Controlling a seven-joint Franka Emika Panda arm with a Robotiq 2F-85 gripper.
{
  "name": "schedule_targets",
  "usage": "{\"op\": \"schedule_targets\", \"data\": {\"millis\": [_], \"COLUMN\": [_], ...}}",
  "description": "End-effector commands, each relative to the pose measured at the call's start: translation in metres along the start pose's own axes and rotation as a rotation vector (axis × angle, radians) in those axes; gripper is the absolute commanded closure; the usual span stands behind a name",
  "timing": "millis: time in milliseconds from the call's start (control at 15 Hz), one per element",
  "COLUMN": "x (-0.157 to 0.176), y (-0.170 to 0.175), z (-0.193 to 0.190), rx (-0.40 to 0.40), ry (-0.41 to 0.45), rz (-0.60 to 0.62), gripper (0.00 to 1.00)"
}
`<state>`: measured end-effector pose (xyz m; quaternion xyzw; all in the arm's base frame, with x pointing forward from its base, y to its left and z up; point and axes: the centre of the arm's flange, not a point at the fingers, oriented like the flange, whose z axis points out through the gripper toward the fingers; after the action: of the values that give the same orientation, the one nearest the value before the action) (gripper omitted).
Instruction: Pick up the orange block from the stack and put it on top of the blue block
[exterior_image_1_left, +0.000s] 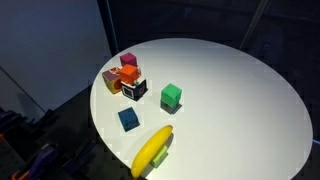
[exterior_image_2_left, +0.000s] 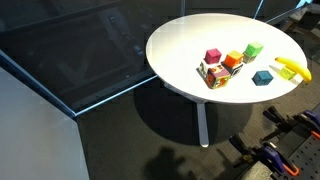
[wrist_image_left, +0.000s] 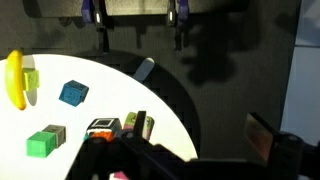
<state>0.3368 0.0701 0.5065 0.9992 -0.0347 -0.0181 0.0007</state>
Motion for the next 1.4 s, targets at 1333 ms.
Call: {"op": "schedule_targets", "data": {"millis": [1333], "x": [0.153], "y": [0.127], "z": [0.056], "rx": [-0.055], "ry": [0.095], "rz": [-0.010], "gripper": [0.00]}}
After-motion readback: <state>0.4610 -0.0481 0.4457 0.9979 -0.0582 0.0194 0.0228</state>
